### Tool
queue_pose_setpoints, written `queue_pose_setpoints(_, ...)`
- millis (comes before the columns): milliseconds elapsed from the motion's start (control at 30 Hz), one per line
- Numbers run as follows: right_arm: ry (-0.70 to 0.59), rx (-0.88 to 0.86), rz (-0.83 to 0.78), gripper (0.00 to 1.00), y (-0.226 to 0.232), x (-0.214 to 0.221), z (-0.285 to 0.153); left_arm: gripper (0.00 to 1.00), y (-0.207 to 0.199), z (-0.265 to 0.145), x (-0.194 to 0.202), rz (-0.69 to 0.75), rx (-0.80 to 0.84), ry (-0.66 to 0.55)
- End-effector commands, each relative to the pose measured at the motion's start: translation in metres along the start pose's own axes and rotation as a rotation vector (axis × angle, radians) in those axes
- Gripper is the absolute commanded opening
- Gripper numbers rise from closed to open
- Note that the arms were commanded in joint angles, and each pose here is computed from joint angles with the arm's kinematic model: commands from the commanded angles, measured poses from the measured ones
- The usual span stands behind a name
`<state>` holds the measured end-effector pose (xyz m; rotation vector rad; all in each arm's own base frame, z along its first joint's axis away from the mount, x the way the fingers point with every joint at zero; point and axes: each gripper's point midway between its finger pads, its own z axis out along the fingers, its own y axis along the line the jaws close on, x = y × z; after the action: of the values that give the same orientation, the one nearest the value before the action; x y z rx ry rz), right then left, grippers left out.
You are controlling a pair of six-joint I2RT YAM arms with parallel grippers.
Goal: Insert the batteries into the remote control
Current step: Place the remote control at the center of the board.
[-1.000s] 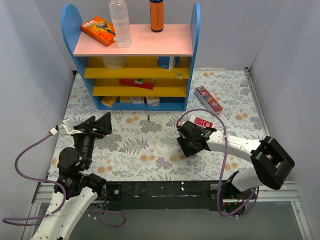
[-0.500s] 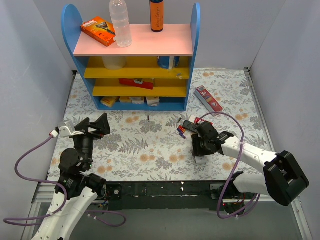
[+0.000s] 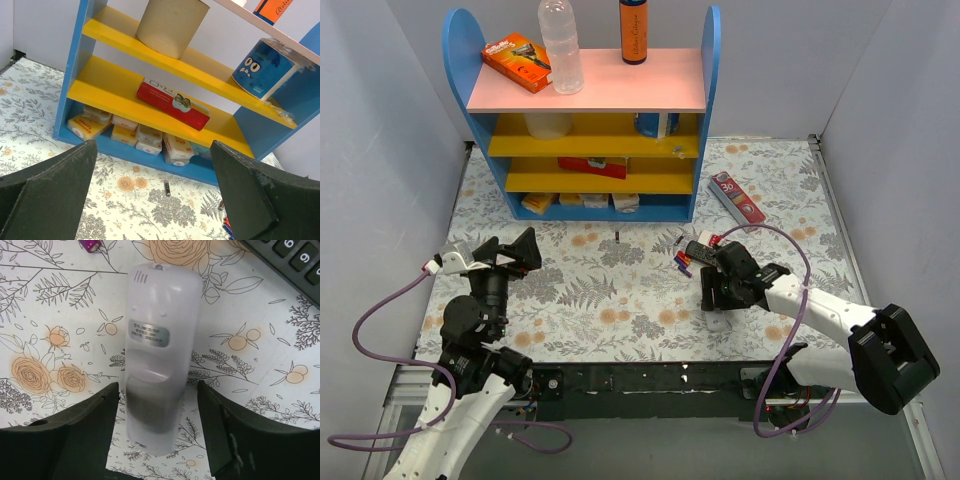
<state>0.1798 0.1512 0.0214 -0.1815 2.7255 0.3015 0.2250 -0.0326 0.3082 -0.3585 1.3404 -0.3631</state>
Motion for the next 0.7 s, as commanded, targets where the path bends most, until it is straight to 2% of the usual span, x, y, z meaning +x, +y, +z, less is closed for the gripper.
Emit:
queue_pose_setpoints(0, 0.083, 0.052, 0.001, 0.76, -0.018, 0.030, 0.006, 0.98, 0.000, 0.003, 0.005, 0.018, 0.001, 0.012)
queue_pose_setpoints(233, -0.034, 0.014, 0.002, 0.88, -0.010, 0.006, -0.005, 0.98, -0.001, 0.003, 0.007, 0.018, 0.008, 0.020)
queue_pose_setpoints(400, -0.234, -0.015, 0.023, 0.98, -0.005, -0.032, -0.029, 0.98, -0.002, 0.003, 0.007, 0.020, 0.010, 0.019)
queue_pose_setpoints(533, -0.378, -0.017, 0.011, 0.98, -0.004, -0.061, -0.049, 0.98, -0.002, 0.004, 0.008, 0.020, 0.011, 0.021)
queue_pose_setpoints(600, -0.421, -0.009, -0.010, 0.98, -0.002, -0.077, -0.060, 0.98, -0.002, 0.004, 0.008, 0.020, 0.010, 0.022)
queue_pose_setpoints(667, -0.406, 0.022, -0.038, 0.98, -0.007, -0.084, -0.058, 0.98, -0.002, 0.004, 0.008, 0.020, 0.010, 0.022)
